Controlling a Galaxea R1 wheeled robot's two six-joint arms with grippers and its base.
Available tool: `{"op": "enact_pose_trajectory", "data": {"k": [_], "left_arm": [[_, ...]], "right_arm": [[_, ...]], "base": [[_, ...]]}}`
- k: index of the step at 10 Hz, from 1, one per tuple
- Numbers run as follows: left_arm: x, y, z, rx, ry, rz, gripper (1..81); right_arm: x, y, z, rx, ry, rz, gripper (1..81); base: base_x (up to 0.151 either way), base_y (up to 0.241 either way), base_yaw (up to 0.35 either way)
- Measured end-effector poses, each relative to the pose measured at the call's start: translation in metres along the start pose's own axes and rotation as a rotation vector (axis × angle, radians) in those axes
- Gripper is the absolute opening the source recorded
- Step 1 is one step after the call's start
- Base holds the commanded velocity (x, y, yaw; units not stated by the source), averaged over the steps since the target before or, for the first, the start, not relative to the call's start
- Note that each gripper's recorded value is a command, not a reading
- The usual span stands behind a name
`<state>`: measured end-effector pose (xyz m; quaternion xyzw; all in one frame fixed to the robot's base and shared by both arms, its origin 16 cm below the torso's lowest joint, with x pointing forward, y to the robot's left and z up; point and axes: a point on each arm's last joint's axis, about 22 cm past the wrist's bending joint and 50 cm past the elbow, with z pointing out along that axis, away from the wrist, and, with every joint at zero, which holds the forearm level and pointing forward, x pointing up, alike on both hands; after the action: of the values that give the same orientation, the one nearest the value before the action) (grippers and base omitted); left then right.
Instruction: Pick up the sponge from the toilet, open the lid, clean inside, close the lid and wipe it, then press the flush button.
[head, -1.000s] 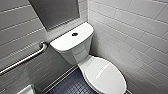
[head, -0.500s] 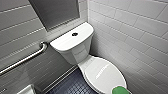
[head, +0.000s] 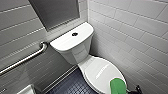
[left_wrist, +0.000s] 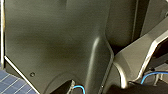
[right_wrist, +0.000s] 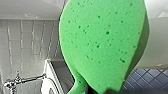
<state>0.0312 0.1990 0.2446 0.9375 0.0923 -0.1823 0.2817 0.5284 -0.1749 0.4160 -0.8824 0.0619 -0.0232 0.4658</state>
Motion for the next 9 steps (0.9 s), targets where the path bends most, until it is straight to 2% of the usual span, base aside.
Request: {"op": "enact_pose_trajectory", "data": {"k": [2,4,7,9], "left_arm": [[0.008,-0.007,0.017,0.034,0.017,0.006,81.1],[0.009,0.006,0.027,0.019,0.021,0.024,81.1],[0.008,0.021,0.029,-0.009,0.025,0.081,81.1],[0.008,0.022,0.030,-0.012,0.025,0.084,81.1]], "right_arm": [[0.036,-0.001,0.002,-0.015,0.020,-0.052,1.0],[0.075,0.013,0.003,-0.061,0.043,-0.082,1.0],[0.116,0.017,0.030,-0.084,0.050,-0.061,1.0],[0.148,-0.011,0.063,-0.053,0.057,-0.054,1.0]], "base": [[0.000,0.000,0.000],[0.000,0.000,0.000],[0.000,0.000,0.000],[0.000,0.000,0.000]]}}
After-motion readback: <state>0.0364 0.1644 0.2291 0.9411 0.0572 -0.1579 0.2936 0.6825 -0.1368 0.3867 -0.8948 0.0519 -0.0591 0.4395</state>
